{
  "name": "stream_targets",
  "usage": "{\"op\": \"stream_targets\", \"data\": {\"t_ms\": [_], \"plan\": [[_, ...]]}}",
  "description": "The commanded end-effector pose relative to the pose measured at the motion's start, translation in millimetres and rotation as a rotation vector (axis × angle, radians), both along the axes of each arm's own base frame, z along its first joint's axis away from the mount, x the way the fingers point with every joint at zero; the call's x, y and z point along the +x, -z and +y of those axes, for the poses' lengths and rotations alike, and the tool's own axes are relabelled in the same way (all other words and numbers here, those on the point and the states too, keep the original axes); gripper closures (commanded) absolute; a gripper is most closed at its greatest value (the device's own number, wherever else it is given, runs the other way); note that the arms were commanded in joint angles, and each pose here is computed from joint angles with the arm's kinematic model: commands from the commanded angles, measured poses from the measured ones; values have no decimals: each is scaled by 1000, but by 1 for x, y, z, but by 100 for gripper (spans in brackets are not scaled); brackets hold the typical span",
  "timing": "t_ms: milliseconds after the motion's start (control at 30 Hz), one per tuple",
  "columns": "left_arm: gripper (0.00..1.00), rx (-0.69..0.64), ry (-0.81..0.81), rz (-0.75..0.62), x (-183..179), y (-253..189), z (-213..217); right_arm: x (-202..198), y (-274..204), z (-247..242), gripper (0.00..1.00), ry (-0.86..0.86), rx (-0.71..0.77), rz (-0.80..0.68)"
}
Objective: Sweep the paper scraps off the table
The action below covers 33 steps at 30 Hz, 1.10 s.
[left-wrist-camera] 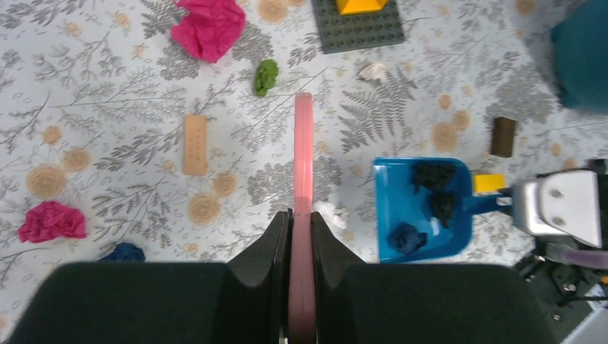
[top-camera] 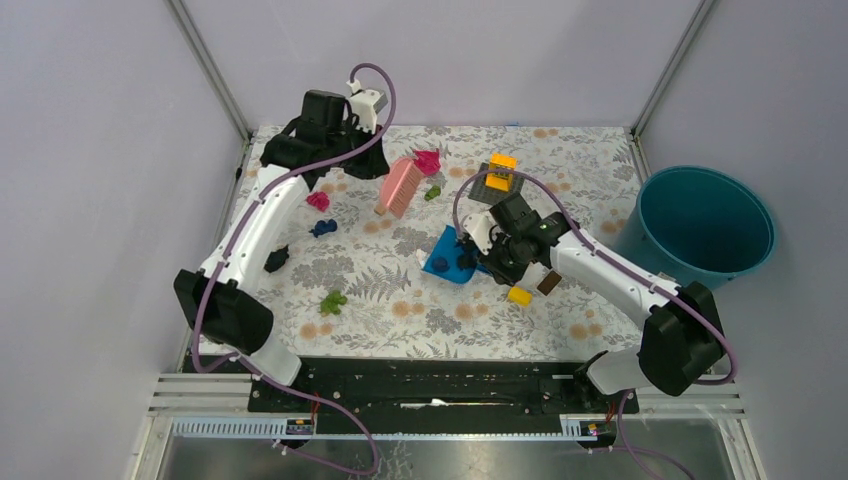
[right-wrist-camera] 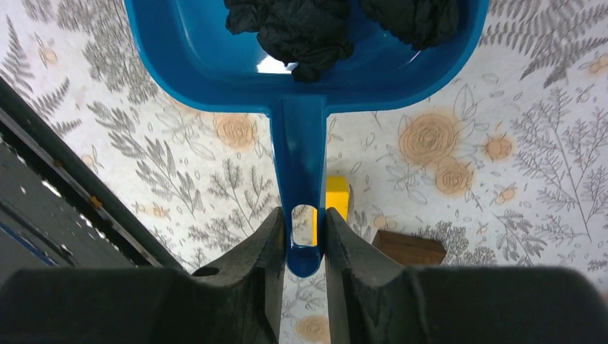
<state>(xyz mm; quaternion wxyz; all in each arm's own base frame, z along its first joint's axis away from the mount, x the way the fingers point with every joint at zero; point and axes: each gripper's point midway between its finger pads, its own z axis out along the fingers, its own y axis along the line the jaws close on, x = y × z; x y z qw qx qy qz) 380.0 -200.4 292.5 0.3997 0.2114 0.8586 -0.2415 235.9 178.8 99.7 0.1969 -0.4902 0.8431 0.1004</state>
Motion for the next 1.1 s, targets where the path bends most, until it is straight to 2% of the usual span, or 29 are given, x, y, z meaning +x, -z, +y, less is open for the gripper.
{"op": "stream_targets", "data": {"t_ms": [0, 200, 400, 567, 667, 800, 1067], "plan": [[100, 146, -62, -16, 25, 25, 20, -21, 0, -29, 100, -65, -106, 27], [100, 221, -103, 63, 31, 67, 29, -33, 22, -53, 100, -38, -253, 123], [100, 143, -80, 247, -5, 117, 13, -26, 47, -53, 100, 7, -322, 191], [100, 93, -48, 346, -33, 143, -8, -11, 57, -42, 100, 0, -318, 174], [100, 71, -9, 358, -43, 144, -27, -7, 58, -30, 100, -6, -300, 180], [100, -25, 28, 384, -44, 131, -50, -3, 57, -17, 100, -13, -265, 182], [100, -63, 28, 311, -27, 101, -58, -7, 55, -9, 100, -13, -214, 192]]}}
